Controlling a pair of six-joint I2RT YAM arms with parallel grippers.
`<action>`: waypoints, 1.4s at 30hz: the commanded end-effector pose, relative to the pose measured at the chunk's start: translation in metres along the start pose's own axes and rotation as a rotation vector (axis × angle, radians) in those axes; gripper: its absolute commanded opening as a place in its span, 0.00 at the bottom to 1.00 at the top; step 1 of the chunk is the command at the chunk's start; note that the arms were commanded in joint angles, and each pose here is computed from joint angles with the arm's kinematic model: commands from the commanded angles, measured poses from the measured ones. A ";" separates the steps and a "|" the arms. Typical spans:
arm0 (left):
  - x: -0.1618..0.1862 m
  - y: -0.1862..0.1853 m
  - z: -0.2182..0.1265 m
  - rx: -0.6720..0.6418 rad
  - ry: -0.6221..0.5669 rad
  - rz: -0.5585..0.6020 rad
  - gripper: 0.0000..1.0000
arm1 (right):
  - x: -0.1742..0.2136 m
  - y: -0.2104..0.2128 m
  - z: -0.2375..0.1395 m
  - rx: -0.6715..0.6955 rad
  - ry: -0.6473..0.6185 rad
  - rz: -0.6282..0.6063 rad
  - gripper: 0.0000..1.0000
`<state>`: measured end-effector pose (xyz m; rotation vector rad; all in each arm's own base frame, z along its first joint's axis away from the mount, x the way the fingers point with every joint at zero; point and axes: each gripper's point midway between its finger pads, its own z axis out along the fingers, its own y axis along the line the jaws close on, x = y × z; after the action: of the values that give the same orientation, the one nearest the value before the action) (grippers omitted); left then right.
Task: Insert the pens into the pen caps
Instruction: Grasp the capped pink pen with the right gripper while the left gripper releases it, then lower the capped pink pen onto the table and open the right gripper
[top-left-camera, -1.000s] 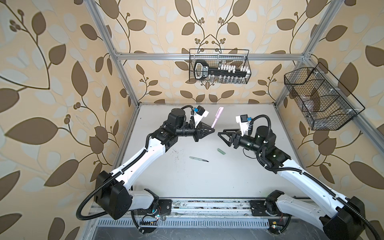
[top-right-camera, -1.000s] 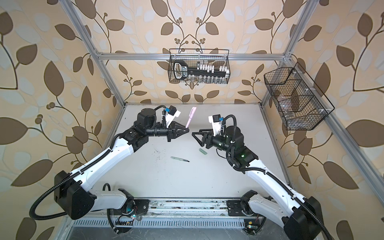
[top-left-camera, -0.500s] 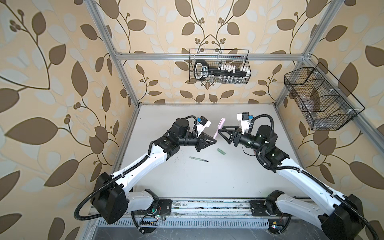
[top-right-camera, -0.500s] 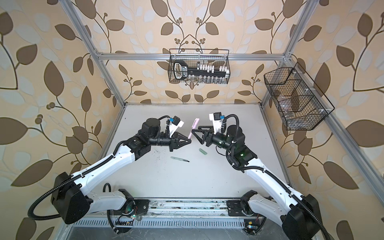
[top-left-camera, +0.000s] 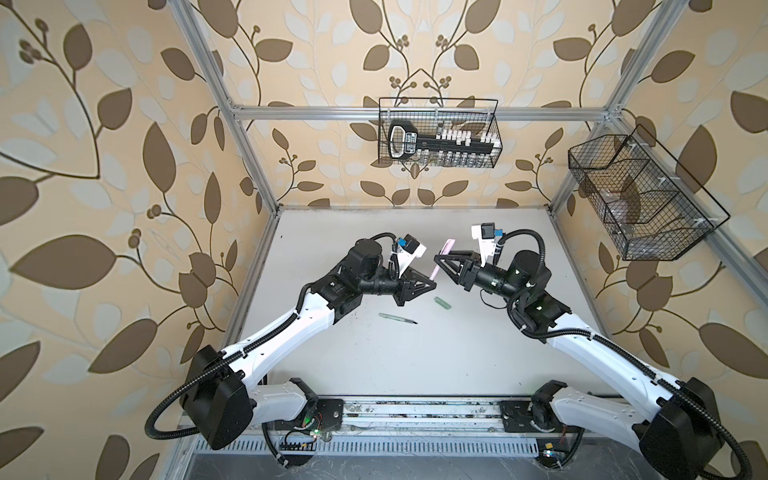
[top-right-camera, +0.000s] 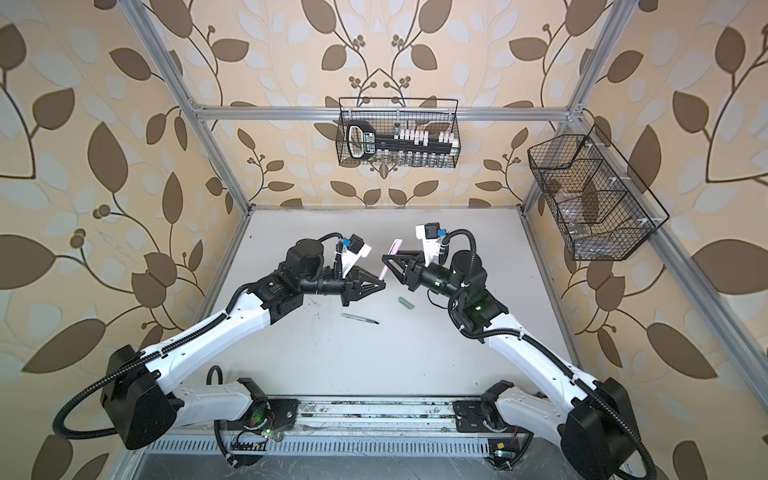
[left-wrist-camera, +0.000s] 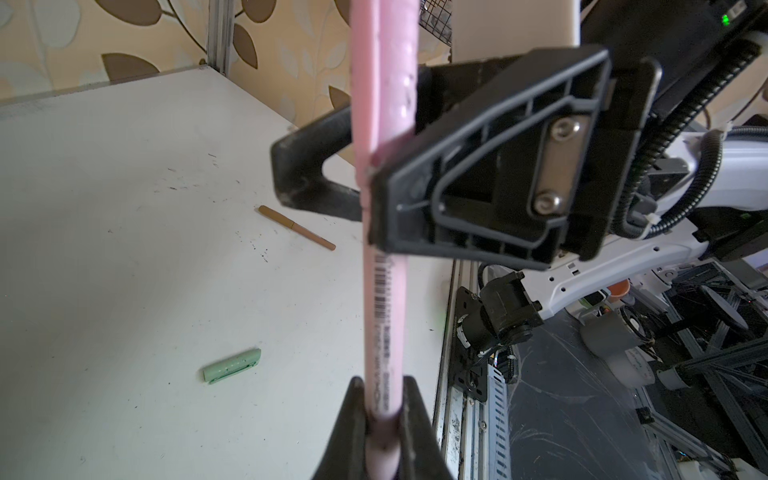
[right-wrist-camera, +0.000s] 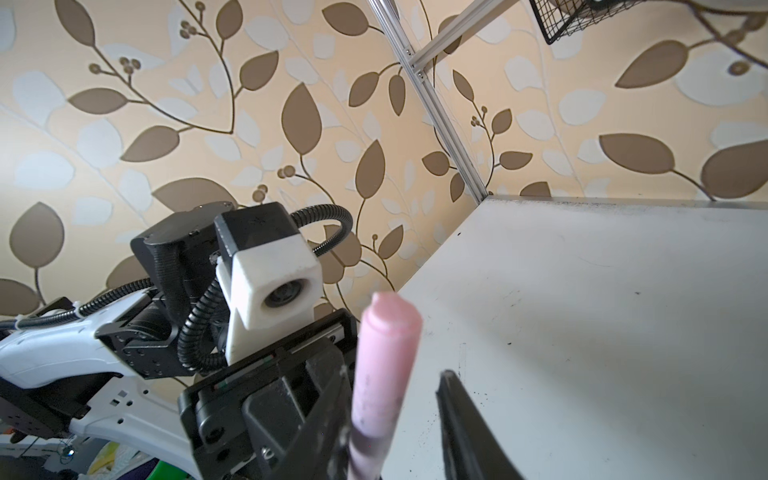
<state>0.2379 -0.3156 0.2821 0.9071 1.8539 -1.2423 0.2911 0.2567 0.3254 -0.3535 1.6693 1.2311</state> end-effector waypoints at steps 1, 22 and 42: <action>-0.014 -0.008 0.002 0.013 -0.028 0.045 0.00 | -0.002 0.007 0.006 -0.036 0.022 0.007 0.29; 0.018 0.063 -0.072 -0.614 0.003 -0.076 0.99 | 0.048 -0.112 -0.060 0.605 0.444 0.046 0.00; 0.063 0.098 -0.125 -0.940 0.041 -0.222 0.99 | 0.171 -0.263 -0.133 1.066 0.950 0.099 0.01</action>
<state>0.2656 -0.1716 0.2148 0.2707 2.2763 -0.3713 0.3177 0.0925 0.0372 -0.1344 2.8893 0.1160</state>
